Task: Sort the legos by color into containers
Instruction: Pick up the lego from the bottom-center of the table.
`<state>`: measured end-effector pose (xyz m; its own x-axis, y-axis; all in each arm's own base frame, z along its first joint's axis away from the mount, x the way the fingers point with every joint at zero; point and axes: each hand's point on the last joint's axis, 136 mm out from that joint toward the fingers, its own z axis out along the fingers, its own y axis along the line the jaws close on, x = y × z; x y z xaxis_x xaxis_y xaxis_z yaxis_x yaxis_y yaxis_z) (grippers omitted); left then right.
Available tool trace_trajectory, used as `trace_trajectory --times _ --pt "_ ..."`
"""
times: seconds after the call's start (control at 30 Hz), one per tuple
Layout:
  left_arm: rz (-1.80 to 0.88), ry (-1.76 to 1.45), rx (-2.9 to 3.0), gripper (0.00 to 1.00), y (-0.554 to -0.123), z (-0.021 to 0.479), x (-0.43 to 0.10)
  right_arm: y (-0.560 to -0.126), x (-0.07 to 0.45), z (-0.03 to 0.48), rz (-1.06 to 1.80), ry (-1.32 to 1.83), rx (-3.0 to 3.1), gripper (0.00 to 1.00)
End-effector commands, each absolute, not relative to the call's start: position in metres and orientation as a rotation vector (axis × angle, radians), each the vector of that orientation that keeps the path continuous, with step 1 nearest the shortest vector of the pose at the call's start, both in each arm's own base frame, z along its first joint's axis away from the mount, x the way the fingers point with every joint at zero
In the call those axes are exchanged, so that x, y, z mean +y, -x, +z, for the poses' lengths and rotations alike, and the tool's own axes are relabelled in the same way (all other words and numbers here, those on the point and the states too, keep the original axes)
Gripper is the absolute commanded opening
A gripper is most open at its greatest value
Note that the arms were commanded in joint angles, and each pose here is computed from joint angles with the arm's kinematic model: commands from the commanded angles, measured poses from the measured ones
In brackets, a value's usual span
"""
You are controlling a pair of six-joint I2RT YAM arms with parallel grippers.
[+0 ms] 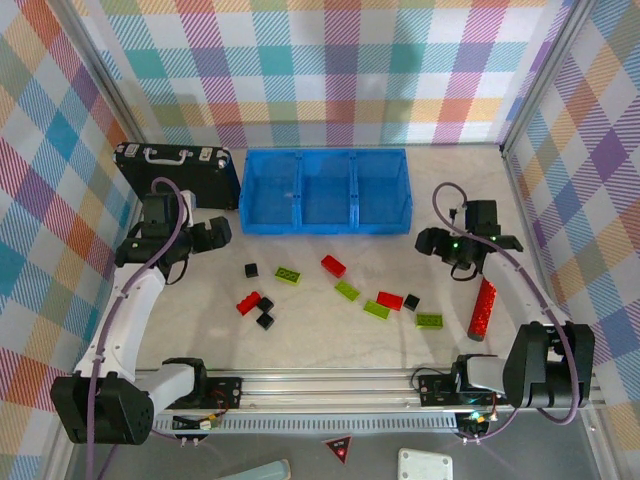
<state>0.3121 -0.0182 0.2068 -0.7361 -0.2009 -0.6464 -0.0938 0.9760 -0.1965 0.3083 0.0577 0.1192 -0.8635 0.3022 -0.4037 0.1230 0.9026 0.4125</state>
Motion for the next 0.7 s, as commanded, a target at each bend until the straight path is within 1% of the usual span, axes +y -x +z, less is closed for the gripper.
trace_trajectory --times 0.0,0.07,0.17,0.4,0.67 --pt "-0.227 0.045 2.467 1.0 -0.297 0.194 -0.031 -0.277 0.071 0.113 0.567 -0.359 2.713 0.74" --pt "-0.235 0.036 2.461 1.0 -0.299 0.186 -0.033 -0.266 0.079 0.111 0.559 -0.352 2.745 0.73" --pt "-0.259 0.024 2.46 1.0 -0.3 0.177 -0.036 -0.249 0.085 0.105 0.471 -0.375 2.795 0.7" --pt "-0.23 0.007 2.46 1.0 -0.302 0.18 -0.032 -0.215 0.092 0.091 0.357 -0.451 2.868 0.62" --pt "-0.255 -0.005 2.442 0.99 -0.303 0.184 -0.036 -0.191 0.104 0.08 0.255 -0.467 2.944 0.61"
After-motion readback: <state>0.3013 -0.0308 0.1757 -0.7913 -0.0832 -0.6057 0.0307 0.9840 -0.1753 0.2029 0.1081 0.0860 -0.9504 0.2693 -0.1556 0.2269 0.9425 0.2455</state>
